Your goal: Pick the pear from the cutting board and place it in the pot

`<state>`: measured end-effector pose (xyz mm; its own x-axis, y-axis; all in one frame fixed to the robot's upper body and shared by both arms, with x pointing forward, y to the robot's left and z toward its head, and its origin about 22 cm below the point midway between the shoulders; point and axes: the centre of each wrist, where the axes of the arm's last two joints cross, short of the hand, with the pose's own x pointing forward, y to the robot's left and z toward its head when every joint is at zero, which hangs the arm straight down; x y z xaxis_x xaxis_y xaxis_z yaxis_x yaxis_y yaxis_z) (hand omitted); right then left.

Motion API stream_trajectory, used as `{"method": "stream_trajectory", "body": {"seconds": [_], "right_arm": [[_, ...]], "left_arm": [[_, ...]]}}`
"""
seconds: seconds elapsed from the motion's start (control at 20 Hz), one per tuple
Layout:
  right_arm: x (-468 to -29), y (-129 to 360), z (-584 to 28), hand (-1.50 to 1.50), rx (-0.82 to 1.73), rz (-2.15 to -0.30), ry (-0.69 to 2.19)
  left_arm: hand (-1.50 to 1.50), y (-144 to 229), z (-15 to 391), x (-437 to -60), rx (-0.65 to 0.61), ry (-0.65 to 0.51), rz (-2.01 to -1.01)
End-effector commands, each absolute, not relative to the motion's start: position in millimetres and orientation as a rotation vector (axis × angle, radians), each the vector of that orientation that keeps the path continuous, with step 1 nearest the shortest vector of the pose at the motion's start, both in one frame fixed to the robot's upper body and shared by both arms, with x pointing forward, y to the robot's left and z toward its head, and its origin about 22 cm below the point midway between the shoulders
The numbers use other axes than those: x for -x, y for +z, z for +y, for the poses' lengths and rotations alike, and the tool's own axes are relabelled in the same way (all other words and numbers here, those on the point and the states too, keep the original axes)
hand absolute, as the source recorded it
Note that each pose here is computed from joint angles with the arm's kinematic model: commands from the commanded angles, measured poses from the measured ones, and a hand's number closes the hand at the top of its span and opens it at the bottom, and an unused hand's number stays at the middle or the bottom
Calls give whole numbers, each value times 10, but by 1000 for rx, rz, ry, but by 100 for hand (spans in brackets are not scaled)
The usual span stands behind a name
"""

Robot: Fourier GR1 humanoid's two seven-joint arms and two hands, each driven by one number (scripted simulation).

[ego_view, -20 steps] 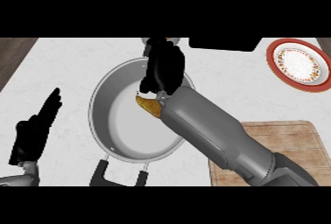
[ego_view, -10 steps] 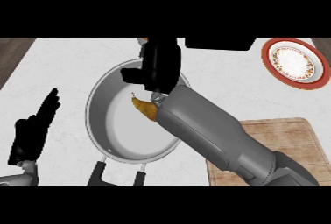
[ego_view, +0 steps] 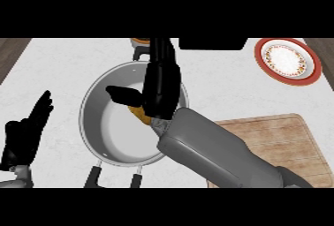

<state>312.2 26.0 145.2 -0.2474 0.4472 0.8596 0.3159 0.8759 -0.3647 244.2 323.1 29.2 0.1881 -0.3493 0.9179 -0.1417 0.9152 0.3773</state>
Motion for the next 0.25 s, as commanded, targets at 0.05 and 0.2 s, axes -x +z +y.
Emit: {"method": "stream_trajectory", "body": {"seconds": [0.05, 0.2], "right_arm": [[-2767, 1400, -21, -150, 472, -1842, 42], [-2392, 1189, -139, -150, 426, -1862, 7]], "left_arm": [[0, 387, 3358, -2394, -435, -139, -1371], [0, 132, 3273, -2254, -462, -131, -1366]]}}
